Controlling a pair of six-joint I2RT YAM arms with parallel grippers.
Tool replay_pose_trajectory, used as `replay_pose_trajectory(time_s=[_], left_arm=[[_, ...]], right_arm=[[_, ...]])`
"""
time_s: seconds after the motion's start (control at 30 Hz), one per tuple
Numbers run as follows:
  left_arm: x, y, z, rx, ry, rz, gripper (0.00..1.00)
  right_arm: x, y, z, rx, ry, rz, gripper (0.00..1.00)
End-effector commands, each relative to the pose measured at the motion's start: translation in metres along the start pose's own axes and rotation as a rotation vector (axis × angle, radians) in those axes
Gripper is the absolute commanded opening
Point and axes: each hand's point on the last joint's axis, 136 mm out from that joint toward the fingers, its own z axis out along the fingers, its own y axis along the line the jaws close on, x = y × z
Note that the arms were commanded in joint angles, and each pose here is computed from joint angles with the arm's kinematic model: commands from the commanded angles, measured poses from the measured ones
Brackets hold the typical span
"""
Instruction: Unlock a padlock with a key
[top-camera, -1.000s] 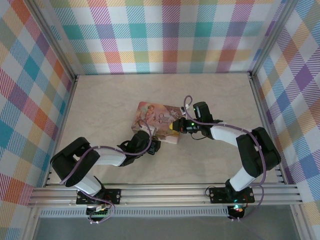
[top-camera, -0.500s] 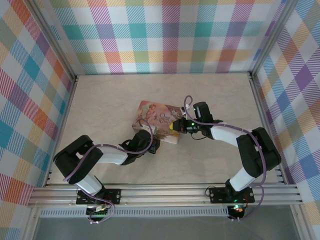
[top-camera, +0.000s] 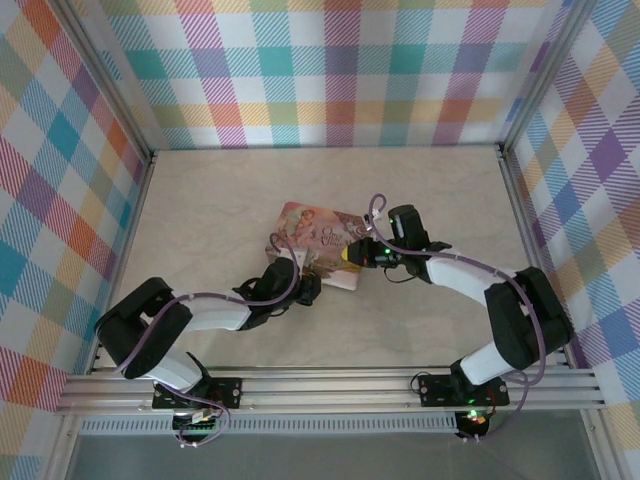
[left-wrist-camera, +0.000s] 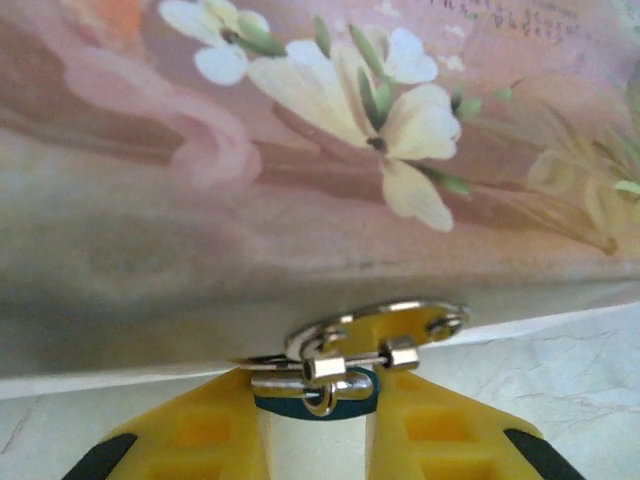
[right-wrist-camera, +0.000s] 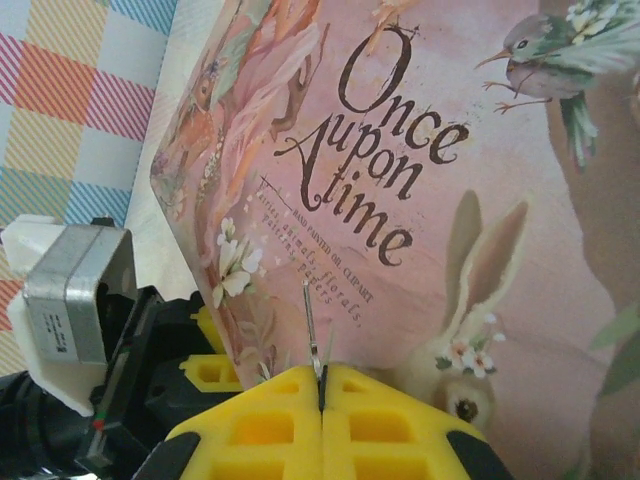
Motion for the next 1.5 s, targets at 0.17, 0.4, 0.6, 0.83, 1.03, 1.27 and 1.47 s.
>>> replay_pose_trajectory(time_s=[0.17,0.4,0.6,0.83,1.03,1.27,1.47], left_arm=[[-0.040,-0.038,-0.017,0.100,-0.043,-0.113,0.21],[-0.041,-0.043,-0.017,0.103,0.000,-0.168,0.22],[-0.046,-0.049,-0.018,0.092,0.039,-0.202,0.22],[-0.051,-0.058,-0.020,0.102,0.077,-0.262,0.22],[-0.056,-0.064,-0.023,0.106,0.098,-0.307,0.21],[-0.060,-0.070,-0.028,0.109,0.119,-0.354,0.19],[-0.059,-0.072,-0.029,0.108,0.142,-0.360,0.19]], right_arm=[[0.011,-0.002,-0.027,0.086,-0.042,-0.105,0.00],[0.023,0.008,-0.047,0.083,-0.068,-0.175,0.00],[0.040,0.021,-0.055,0.099,-0.083,-0.284,0.00],[0.069,0.019,-0.035,0.106,-0.045,-0.350,0.00],[0.082,0.012,-0.018,0.105,-0.053,-0.400,0.00],[0.079,0.010,-0.003,0.090,-0.098,-0.458,0.00],[0.071,0.016,0.004,0.063,-0.138,-0.492,0.00]])
